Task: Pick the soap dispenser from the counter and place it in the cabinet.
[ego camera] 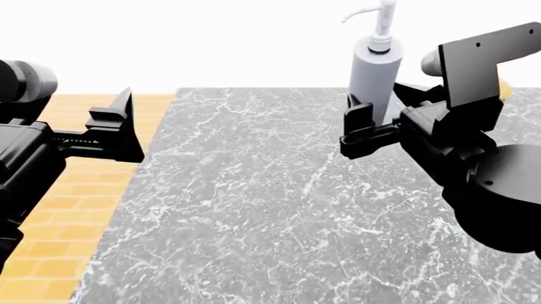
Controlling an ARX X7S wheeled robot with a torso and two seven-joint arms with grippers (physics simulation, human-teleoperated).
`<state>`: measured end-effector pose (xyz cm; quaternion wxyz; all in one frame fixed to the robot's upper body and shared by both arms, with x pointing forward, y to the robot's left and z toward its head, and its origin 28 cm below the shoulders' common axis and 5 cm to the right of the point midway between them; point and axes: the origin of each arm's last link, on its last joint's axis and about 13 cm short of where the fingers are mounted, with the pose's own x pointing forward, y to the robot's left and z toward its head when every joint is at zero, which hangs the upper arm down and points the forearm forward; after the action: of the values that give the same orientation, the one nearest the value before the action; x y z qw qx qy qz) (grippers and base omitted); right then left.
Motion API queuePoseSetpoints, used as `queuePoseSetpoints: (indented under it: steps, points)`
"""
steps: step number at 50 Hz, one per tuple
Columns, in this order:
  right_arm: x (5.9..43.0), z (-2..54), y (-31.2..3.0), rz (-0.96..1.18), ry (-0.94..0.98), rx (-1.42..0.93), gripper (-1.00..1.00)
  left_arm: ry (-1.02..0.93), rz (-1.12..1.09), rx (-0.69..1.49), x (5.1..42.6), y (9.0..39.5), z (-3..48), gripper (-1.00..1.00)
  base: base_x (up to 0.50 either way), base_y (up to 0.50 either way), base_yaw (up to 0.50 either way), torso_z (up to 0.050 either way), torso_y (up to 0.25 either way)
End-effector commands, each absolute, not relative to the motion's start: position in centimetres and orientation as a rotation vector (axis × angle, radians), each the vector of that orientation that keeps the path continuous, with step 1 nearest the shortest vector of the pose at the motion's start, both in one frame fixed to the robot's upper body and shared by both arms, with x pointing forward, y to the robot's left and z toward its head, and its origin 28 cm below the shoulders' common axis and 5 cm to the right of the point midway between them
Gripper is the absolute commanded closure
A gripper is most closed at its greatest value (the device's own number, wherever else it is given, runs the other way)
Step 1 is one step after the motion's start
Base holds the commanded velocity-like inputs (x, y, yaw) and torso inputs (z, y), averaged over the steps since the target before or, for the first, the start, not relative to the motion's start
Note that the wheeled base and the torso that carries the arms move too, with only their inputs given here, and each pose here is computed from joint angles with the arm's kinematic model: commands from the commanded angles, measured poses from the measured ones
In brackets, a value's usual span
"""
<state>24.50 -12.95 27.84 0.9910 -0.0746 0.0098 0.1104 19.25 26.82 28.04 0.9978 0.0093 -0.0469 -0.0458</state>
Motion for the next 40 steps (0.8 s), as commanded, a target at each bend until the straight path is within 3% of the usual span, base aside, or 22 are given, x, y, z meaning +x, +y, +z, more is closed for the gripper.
queuePoseSetpoints:
  steps: [1,40]
  points:
    - [23.83,28.46,-12.86,0.220,-0.017,-0.173,1.00,-0.097,-0.093,0.014,19.13,26.83,28.07,-1.00,0.48,0.16,0.00,0.000,0.000]
    - [24.01,28.66,-12.90,0.207,-0.056,-0.212,1.00,-0.107,-0.100,0.010,19.43,26.75,27.62,-1.00,0.50,0.02,0.00,0.000,0.000]
